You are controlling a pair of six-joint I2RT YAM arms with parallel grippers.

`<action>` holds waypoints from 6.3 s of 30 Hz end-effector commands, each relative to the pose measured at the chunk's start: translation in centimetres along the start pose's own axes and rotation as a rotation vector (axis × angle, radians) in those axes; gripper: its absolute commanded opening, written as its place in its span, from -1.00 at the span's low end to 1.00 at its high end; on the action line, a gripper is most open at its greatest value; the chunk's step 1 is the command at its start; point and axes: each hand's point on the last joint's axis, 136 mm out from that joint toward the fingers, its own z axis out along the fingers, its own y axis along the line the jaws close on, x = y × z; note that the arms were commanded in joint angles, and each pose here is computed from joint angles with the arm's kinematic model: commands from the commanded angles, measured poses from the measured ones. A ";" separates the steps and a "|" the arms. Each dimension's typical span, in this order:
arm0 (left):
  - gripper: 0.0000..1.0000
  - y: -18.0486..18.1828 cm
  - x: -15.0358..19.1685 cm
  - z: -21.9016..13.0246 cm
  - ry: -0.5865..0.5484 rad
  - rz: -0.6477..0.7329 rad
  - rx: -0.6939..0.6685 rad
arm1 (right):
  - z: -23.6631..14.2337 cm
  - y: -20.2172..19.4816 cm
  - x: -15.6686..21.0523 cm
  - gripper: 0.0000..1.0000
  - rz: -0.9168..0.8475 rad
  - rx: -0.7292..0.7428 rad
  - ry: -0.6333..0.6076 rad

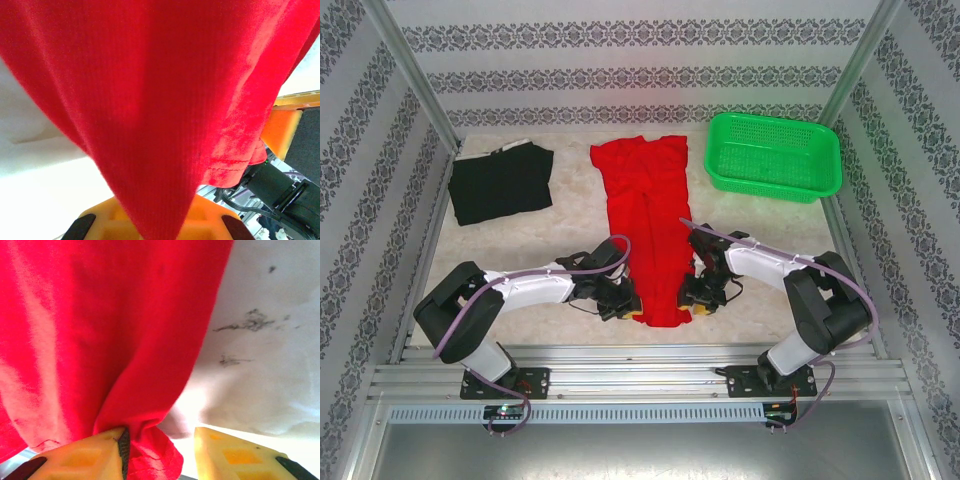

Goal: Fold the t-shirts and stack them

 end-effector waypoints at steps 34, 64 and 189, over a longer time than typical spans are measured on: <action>-1.00 -0.7 0.0 -2.9 -0.042 0.028 0.069 | -3.1 0.0 1.1 -1.00 0.005 -0.010 -0.098; -1.00 -8.5 -17.8 -10.4 -0.220 0.008 0.338 | -12.3 7.1 -18.9 -1.00 -0.029 -0.176 -0.306; -1.00 -0.3 -9.4 -14.8 -0.482 -0.085 0.087 | -14.9 7.5 -7.6 -1.00 0.057 -0.448 -0.297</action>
